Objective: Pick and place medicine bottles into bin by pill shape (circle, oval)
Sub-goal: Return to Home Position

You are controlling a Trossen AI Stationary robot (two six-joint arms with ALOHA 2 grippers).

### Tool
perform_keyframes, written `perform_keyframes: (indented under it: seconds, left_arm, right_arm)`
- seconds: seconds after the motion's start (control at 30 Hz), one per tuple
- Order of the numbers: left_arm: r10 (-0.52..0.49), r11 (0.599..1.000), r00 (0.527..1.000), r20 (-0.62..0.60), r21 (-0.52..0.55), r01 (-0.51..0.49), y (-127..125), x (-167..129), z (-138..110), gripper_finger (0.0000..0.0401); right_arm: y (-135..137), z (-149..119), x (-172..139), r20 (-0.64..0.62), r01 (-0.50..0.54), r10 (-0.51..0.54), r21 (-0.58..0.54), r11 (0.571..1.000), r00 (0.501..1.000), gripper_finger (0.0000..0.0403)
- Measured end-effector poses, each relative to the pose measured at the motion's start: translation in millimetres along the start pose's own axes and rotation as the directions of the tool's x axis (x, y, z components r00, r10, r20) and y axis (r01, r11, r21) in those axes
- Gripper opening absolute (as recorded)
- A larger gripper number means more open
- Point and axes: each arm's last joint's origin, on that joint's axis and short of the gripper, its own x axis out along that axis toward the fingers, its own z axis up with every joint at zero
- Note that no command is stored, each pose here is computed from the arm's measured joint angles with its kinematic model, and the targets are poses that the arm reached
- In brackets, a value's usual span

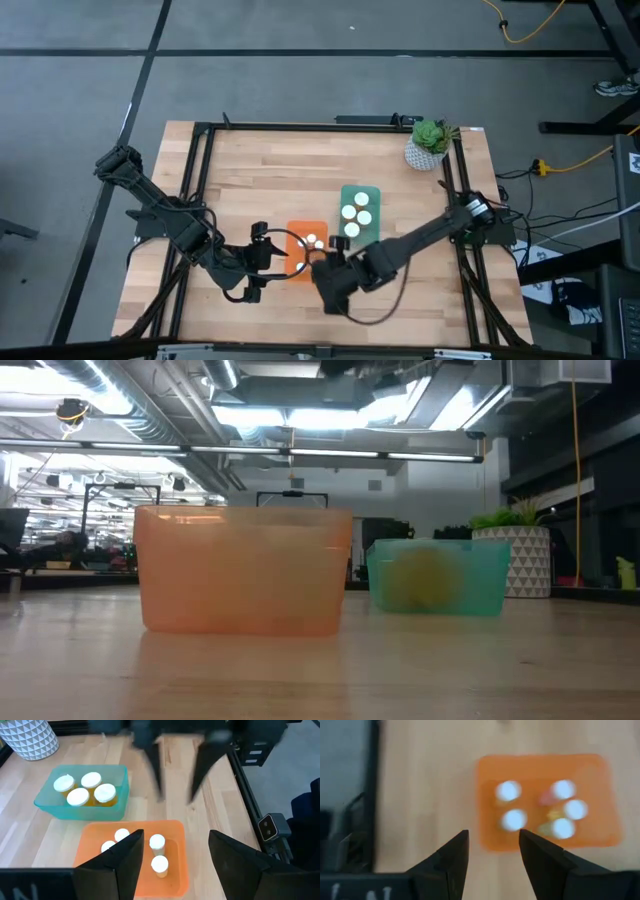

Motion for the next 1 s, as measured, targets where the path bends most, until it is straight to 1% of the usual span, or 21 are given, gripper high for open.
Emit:
perform_keyframes:
  seconds: [0.07,0.17,0.2,0.23,0.27,0.33,0.4,0.53,0.63,0.77,0.9,1.0]
  left_arm:
    - [0.0,1.0,1.0,0.0,0.0,0.0,0,0,0,0.0217]
    - [0.0,1.0,1.0,0.0,0.0,0.0,0,0,0,0.0217]
    - [0.0,1.0,1.0,0.0,0.0,0.0,0,0,0,0.0217]
    - [0.0,1.0,1.0,0.0,0.0,0.0,0,0,0,0.0217]
    - [0.0,1.0,1.0,0.0,0.0,0.0,0,0,0,0.0217]
    - [0.0,1.0,1.0,0.0,0.0,0.0,0,0,0,0.0217]
    - [0.0,1.0,1.0,0.0,0.0,0.0,0,0,0,0.0217]
    - [0.0,1.0,1.0,0.0,0.0,0.0,0,0,0,0.0217]
    - [0.0,1.0,1.0,-0.001,0.001,0.0,0,0,0,0.0217]
    - [-0.002,1.0,1.0,-0.001,0.0,0.002,0,0,0,0.0217]
    - [-0.005,1.0,1.0,-0.002,0.0,0.005,0,0,0,0.0217]
    - [-0.004,1.0,1.0,-0.003,0.001,0.004,0,0,0,0.0217]
  right_arm:
    - [8,0,-11,-0.027,-0.06,0.059,-0.046,0.997,0.998,0.0177]
    - [20,0,-27,-0.055,-0.163,0.16,-0.053,0.985,0.986,0.0177]
    - [25,0,-30,-0.039,-0.176,0.174,-0.051,0.983,0.984,0.0177]
    - [30,-1,-32,-0.019,-0.179,0.179,-0.075,0.981,0.984,0.0177]
    - [36,-3,-34,-0.006,-0.184,0.184,-0.12,0.976,0.983,0.0177]
    - [45,-9,-38,-0.019,-0.202,0.203,-0.216,0.955,0.979,0.0177]
    - [51,-16,-44,-0.033,-0.212,0.211,-0.262,0.942,0.977,0.0177]
    - [51,-22,-61,-0.016,-0.155,0.157,-0.279,0.948,0.987,0.0177]
    - [45,-22,-82,0.043,-0.1,0.116,-0.269,0.958,0.992,0.0177]
    - [40,-26,-103,0.096,-0.022,0.052,-0.285,0.958,0.994,0.0177]
    - [35,-38,-111,0.087,0.107,-0.082,-0.327,0.939,0.993,0.0177]
    - [31,-44,-114,0.055,0.15,-0.14,-0.34,0.928,0.989,0.0177]
